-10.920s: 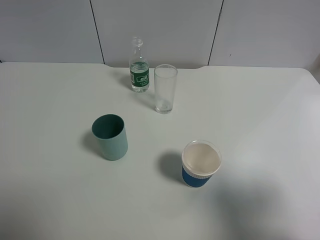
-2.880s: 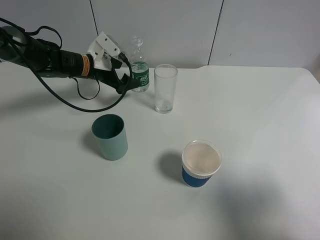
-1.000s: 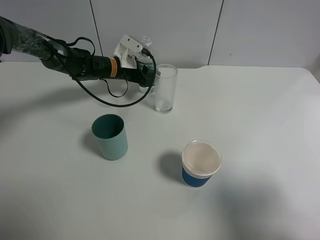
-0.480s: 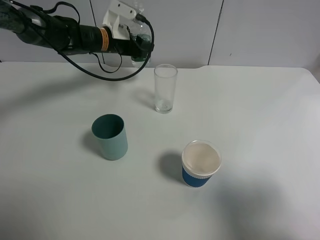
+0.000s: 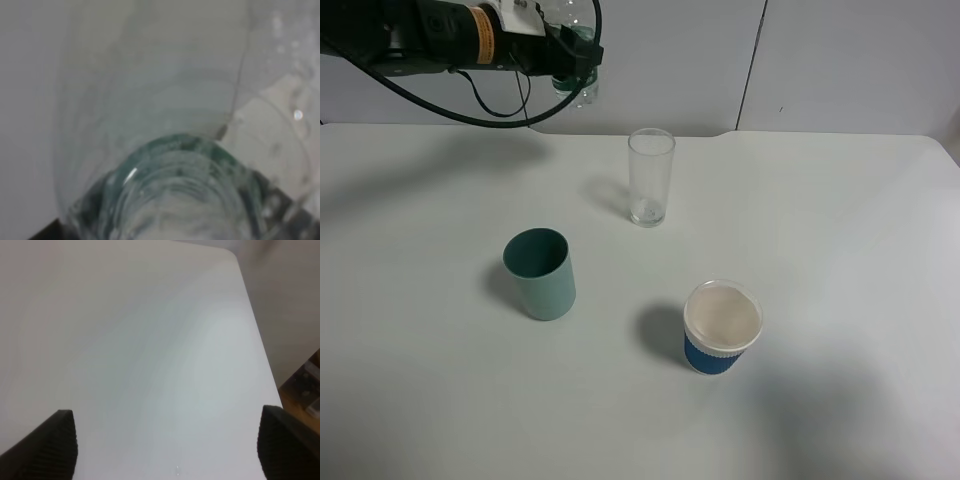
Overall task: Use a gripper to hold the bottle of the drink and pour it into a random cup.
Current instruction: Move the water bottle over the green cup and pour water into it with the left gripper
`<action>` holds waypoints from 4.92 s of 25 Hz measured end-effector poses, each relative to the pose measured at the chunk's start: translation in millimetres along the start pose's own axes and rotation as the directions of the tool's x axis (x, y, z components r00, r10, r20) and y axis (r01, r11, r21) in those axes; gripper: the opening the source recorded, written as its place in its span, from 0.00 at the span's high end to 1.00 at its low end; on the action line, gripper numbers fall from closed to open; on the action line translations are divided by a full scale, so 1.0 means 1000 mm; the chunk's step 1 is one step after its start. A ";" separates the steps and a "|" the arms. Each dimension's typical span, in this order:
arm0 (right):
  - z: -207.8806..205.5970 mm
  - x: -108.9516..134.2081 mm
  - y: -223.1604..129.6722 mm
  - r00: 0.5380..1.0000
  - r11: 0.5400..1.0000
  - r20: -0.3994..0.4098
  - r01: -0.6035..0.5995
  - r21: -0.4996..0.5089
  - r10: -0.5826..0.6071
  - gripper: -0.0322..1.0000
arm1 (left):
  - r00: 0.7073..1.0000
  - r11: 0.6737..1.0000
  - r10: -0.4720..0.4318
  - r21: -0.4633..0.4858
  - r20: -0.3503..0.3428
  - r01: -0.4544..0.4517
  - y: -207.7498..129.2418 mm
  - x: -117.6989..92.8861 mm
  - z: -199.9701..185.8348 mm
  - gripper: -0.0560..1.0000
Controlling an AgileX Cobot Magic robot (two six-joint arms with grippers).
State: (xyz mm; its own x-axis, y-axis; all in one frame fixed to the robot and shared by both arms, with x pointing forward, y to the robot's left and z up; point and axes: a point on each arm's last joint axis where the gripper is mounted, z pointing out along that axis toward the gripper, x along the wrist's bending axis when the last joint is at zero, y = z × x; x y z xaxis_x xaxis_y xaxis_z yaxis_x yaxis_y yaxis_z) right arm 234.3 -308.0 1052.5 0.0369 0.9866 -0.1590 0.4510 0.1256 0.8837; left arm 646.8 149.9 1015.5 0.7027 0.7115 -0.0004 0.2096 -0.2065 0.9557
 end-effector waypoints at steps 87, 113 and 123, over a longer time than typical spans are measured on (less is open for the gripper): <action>0.000 0.000 0.000 1.000 1.000 0.000 0.000 0.000 0.000 0.25 | 0.499 0.434 0.866 0.547 -0.035 -0.715 -0.103 -0.069 -0.166 0.48; 0.000 0.000 0.000 1.000 1.000 0.000 0.000 0.000 0.000 0.25 | 0.370 0.252 0.929 0.696 0.021 -0.672 -0.108 -0.070 -0.165 0.48; 0.000 0.000 0.000 1.000 1.000 0.000 0.000 0.000 0.000 0.25 | 0.313 0.190 0.949 0.725 0.037 -0.662 -0.107 -0.074 -0.163 0.48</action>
State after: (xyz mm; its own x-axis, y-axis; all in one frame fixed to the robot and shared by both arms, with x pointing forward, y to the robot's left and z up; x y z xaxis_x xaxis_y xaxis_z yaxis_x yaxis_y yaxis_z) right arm 234.3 -308.0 1052.5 0.0369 0.9866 -0.1590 0.4510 0.1256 0.8837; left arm 461.9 228.8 960.7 0.4444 0.0018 0.8958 0.0674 -0.9972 -0.0314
